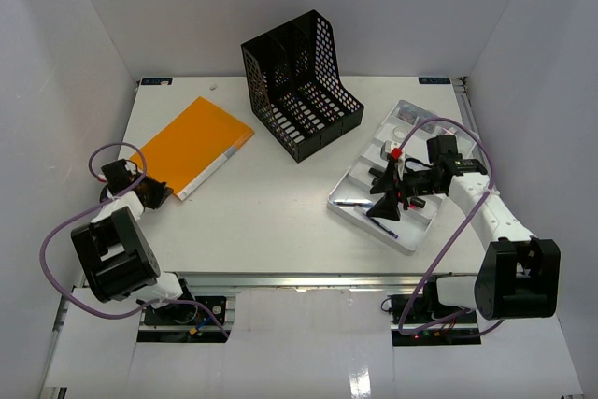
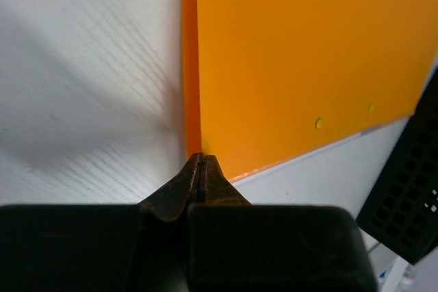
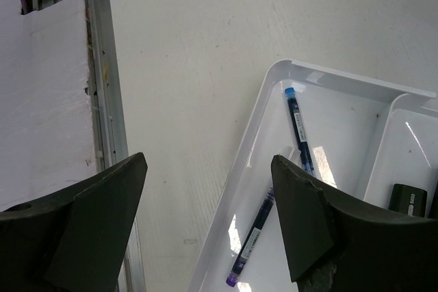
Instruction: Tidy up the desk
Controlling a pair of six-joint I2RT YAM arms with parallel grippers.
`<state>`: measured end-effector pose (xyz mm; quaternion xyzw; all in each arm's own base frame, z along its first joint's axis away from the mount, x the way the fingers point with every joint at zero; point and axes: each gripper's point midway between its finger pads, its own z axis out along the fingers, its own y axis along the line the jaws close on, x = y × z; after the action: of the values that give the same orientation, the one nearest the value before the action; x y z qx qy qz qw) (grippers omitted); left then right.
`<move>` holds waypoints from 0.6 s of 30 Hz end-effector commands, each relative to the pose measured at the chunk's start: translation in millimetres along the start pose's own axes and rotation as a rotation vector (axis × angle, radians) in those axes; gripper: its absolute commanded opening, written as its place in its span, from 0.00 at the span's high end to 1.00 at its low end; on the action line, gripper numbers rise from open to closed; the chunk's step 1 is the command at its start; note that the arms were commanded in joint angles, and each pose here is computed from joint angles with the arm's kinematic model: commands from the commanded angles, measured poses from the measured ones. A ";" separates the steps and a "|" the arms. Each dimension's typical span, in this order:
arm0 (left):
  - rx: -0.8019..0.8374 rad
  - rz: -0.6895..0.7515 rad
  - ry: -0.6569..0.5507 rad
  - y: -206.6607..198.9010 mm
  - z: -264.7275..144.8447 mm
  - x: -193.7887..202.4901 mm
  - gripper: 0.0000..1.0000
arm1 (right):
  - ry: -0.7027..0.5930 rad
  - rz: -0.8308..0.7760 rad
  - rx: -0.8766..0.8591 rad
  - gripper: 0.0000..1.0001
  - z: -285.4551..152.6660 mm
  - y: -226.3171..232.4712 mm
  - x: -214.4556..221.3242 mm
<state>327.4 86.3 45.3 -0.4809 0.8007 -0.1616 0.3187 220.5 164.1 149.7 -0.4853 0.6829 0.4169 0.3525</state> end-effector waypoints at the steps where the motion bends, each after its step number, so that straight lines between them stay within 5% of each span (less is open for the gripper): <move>1: 0.200 0.049 0.011 -32.0 -17.1 2.8 1.00 | -0.021 -0.033 -0.027 0.20 -0.9 4.6 -10.6; 12: 0.370 -0.033 0.093 -55.7 -35.1 21.1 1.00 | 0.056 -0.145 -0.069 0.20 27.4 -10.6 -41.0; 16: 0.396 -0.067 0.114 -60.6 -40.5 25.1 1.00 | 0.143 -0.265 -0.027 0.19 80.0 -20.4 -57.5; 18: 0.404 -0.075 0.122 -61.3 -41.3 26.8 1.00 | 0.177 -0.423 -0.018 0.07 119.8 -11.5 -63.9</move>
<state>327.4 37.8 78.0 -0.4436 0.7678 -0.3223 0.3313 241.9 233.8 153.9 -0.5912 0.6376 0.3804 0.3150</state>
